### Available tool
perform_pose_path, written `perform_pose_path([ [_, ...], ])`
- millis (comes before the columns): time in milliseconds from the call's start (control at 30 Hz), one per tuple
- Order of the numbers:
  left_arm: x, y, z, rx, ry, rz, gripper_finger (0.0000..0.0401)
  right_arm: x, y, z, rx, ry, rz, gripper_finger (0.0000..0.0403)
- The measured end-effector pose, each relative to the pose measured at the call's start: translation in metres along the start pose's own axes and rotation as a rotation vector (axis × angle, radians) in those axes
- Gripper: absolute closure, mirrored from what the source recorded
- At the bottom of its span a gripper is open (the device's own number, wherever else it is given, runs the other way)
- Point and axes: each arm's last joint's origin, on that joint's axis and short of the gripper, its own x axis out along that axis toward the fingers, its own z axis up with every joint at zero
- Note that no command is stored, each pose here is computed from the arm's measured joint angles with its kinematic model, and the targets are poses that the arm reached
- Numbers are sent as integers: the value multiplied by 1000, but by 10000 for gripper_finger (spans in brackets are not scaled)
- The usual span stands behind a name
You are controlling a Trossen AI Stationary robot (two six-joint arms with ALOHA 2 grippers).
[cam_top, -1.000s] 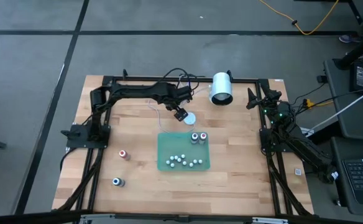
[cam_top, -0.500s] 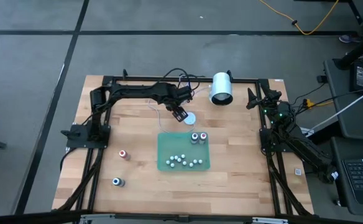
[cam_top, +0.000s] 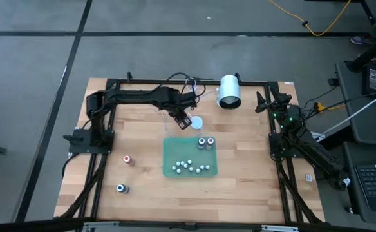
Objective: Pick & Place food coloring
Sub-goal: Put the big yellow food coloring bottle into the bin
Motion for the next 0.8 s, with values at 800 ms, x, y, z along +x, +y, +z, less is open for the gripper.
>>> perform_pose_path([
  [800,-67,-108,-86,226,-97,-86,280,0,0,0,0,1,0,19],
])
